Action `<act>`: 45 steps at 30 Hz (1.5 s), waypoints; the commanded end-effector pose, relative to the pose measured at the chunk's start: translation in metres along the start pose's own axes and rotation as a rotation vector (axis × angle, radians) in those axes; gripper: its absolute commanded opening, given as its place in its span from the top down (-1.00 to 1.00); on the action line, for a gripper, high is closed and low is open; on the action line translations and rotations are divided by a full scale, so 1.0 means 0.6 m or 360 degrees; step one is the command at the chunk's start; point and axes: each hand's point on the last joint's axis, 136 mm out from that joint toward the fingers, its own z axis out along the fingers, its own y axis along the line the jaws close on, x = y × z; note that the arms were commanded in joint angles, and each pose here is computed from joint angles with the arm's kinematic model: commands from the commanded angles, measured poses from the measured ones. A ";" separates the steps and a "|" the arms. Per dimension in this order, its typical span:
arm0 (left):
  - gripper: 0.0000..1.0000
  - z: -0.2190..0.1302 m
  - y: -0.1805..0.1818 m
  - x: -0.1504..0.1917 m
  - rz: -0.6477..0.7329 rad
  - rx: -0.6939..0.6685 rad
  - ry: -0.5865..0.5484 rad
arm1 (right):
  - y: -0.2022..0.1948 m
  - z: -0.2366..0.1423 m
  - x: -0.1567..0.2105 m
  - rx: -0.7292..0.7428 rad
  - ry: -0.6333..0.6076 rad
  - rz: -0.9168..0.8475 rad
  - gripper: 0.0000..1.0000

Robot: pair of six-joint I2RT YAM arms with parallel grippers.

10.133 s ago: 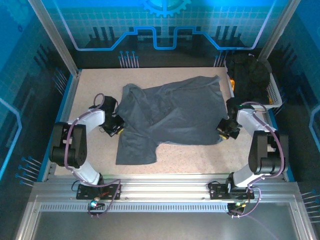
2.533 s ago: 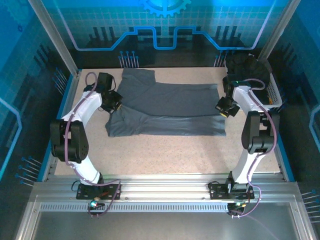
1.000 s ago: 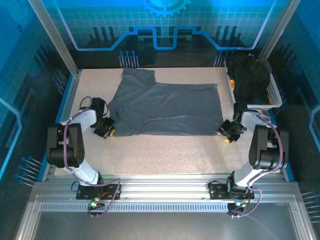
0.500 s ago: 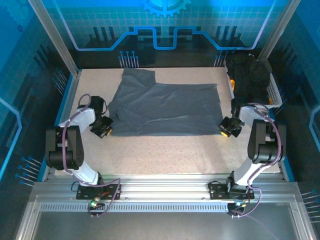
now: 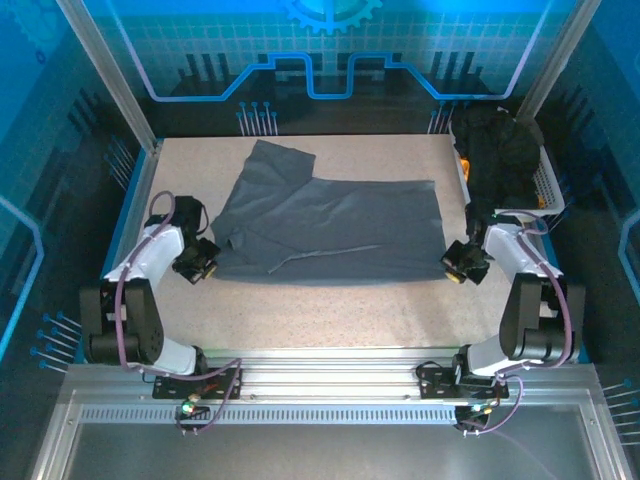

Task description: Fold and stack the t-shirts

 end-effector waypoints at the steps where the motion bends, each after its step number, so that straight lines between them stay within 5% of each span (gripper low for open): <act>1: 1.00 0.007 0.052 0.027 -0.0038 -0.0115 0.0038 | -0.046 0.008 0.058 0.0128 0.0109 0.0021 1.00; 9: 0.98 0.047 0.065 0.047 -0.0052 -0.0097 0.0090 | -0.064 0.052 0.091 0.0144 0.0207 0.0013 1.00; 11: 0.80 0.042 0.063 0.039 -0.0064 -0.0094 0.0054 | -0.063 0.045 0.084 0.0156 0.0197 0.0004 0.77; 15: 0.02 0.004 0.069 0.022 -0.0127 -0.0131 -0.0050 | -0.038 0.015 0.067 0.0082 0.0146 -0.0042 0.21; 20: -0.20 -0.041 0.046 0.024 -0.0300 0.0030 -0.0077 | 0.036 -0.051 0.043 -0.0105 -0.0045 -0.0257 -0.13; 27: -0.16 -0.029 -0.068 0.119 -0.0536 0.0430 0.0263 | 0.286 -0.113 0.153 -0.1034 0.0135 -0.0976 -0.25; 36: -0.12 0.010 -0.114 0.220 -0.0617 0.0310 0.0502 | 0.320 -0.090 0.184 -0.1043 0.0237 -0.1036 -0.24; 45: 0.08 0.030 -0.094 0.246 -0.0718 0.0118 0.0550 | 0.321 -0.083 0.183 -0.1046 0.0252 -0.0977 -0.11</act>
